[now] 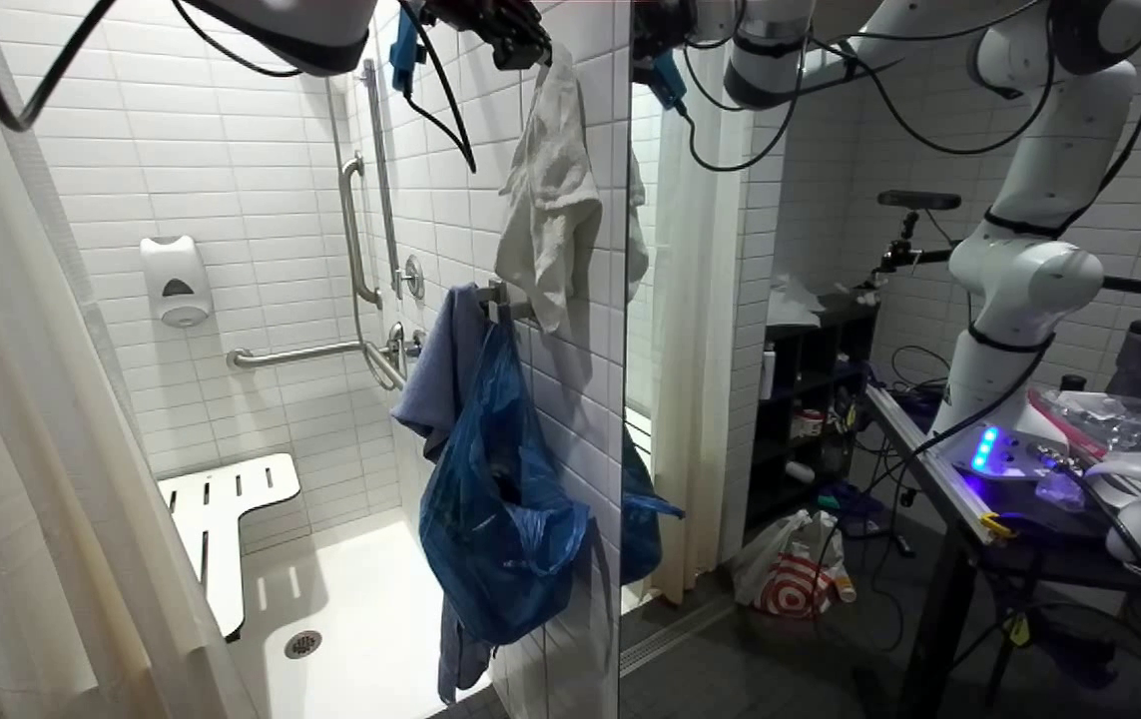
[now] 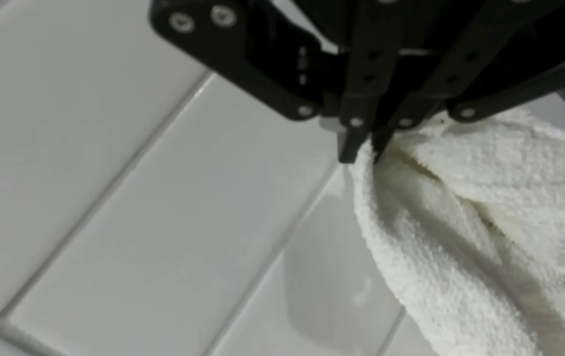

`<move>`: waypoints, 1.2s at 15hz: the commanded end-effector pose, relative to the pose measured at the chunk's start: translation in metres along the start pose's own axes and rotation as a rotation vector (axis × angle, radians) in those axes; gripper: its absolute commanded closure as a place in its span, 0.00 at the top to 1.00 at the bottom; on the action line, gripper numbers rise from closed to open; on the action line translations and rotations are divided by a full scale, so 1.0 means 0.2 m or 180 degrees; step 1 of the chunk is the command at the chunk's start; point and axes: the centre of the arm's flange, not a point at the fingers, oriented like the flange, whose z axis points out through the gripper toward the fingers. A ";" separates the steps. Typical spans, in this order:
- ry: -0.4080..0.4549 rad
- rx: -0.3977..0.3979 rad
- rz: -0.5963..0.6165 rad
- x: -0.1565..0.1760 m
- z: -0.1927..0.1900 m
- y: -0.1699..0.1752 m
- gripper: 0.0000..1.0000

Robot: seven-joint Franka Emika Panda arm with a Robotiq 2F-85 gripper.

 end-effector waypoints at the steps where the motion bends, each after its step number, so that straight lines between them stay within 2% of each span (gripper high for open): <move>1: 0.0160 -0.0103 0.0022 0.06 0.01 -0.10 0.01; 6: 0.0539 -0.0231 0.0038 0.09 -0.02 -0.15 0.01; 10: 0.0630 -0.0262 -0.0071 0.07 -0.05 -0.21 0.01; 14: 0.0450 -0.0290 -0.0281 0.00 -0.08 -0.26 0.01; 15: 0.0237 -0.0303 -0.0353 -0.01 -0.11 -0.27 0.01; 18: -0.0175 -0.0298 -0.0545 -0.07 -0.16 -0.30 0.01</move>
